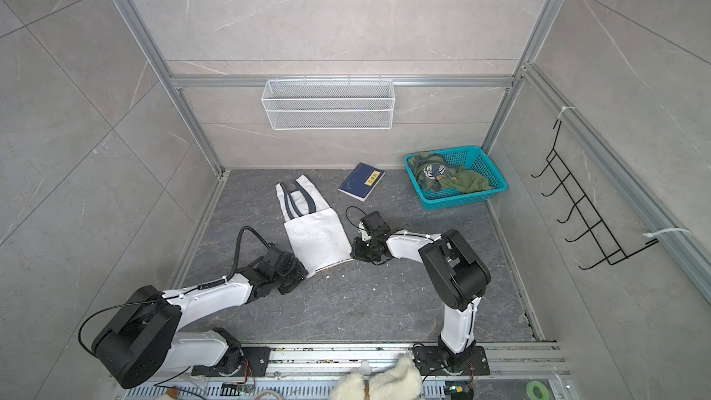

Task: Fold and stack the tank tops
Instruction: 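Lift the near end and roll it over away from the robot with both grippers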

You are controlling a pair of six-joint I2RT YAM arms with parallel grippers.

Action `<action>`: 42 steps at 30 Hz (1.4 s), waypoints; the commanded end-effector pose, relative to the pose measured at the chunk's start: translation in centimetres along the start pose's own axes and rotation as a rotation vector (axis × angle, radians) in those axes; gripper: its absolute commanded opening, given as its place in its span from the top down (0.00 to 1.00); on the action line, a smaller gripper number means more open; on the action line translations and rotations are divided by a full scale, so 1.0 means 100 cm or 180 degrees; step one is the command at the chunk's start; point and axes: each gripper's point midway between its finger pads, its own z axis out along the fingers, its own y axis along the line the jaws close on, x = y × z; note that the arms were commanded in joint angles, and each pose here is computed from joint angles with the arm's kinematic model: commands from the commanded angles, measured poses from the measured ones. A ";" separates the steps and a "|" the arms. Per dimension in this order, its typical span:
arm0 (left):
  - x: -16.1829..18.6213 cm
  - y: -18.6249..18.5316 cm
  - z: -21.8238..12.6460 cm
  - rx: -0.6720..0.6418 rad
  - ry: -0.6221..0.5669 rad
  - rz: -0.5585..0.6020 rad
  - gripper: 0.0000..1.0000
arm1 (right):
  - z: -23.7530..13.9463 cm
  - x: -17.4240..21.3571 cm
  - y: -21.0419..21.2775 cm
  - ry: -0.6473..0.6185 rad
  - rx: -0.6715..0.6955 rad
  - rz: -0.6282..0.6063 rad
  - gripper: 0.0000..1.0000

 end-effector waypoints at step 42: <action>-0.045 -0.084 -0.159 0.0379 -0.0879 0.0027 1.00 | -0.175 -0.020 0.103 -0.0724 -0.0098 -0.0261 1.00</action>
